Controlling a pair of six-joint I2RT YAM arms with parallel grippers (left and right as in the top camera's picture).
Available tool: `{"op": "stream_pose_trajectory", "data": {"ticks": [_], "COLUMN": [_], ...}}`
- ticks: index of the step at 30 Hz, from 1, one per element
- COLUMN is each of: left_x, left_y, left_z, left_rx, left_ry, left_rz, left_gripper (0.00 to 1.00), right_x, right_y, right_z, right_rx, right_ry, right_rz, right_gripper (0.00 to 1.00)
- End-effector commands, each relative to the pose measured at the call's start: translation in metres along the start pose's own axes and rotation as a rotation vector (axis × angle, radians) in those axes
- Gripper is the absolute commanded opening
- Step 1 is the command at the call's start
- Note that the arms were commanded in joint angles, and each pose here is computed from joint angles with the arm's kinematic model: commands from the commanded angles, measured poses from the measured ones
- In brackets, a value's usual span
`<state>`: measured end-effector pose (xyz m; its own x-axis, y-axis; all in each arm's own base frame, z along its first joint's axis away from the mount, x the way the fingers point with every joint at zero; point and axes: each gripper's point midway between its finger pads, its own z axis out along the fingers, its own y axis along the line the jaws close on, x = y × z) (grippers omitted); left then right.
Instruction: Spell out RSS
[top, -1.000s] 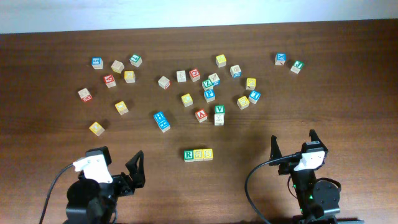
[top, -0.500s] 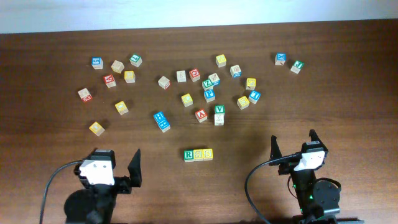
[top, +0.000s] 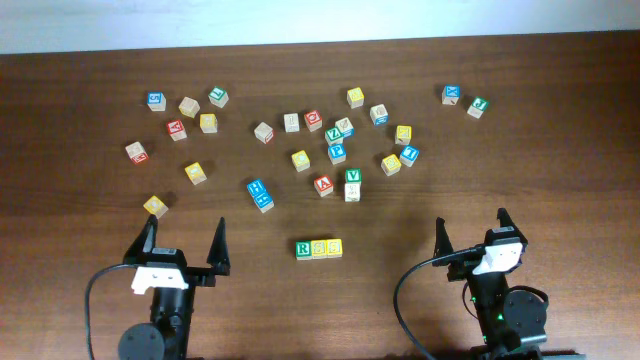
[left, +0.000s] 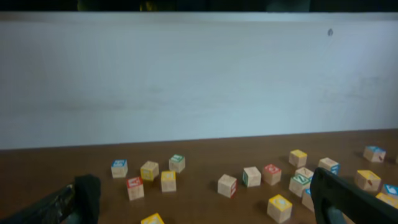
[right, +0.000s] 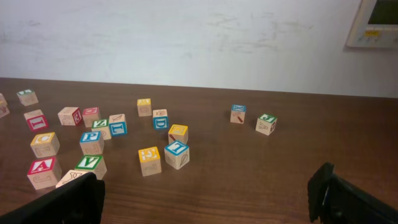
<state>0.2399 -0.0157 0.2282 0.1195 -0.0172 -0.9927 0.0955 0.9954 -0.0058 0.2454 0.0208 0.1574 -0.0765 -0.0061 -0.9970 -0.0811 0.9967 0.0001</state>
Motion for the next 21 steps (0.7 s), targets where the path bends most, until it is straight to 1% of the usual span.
{"op": "stream_pose_trajectory", "data": {"ticks": [1,4,8,10,13,17,19,21], "left_x": [0.014,0.016,0.016,0.019,0.032,0.06,0.071,0.07], "left_y": [0.002,0.003,0.019,0.023,0.029,0.035,0.039,0.039], "left_z": [0.001,0.001,0.0,0.0,-0.001,-0.005,-0.007,-0.007], "left_rx": [-0.003,-0.012,-0.101,-0.123,-0.148,-0.181,-0.21,-0.212], "left_ry": [-0.02,-0.031,-0.031,-0.018,0.034,0.149,0.188,0.185], "left_rz": [0.019,0.02,0.018,0.017,0.001,-0.023,-0.076,-0.079], "left_gripper": [0.99,0.99,0.99,0.99,0.99,0.99,0.99,0.99], "right_x": [0.002,0.002,0.002,0.002,0.002,0.002,0.002,0.002], "right_y": [-0.005,-0.005,-0.005,-0.005,-0.005,-0.005,-0.005,-0.005], "right_z": [0.0,0.0,0.0,0.0,0.0,0.0,0.0,0.0], "right_rx": [0.024,0.025,0.024,0.025,0.025,0.024,0.025,0.025], "right_ry": [0.003,0.003,0.003,0.003,0.003,0.003,0.003,0.003], "right_rz": [0.008,0.008,0.008,0.008,0.008,0.008,0.008,0.008], "right_gripper": [0.98,0.98,0.98,0.98,0.98,0.98,0.98,0.98]}}
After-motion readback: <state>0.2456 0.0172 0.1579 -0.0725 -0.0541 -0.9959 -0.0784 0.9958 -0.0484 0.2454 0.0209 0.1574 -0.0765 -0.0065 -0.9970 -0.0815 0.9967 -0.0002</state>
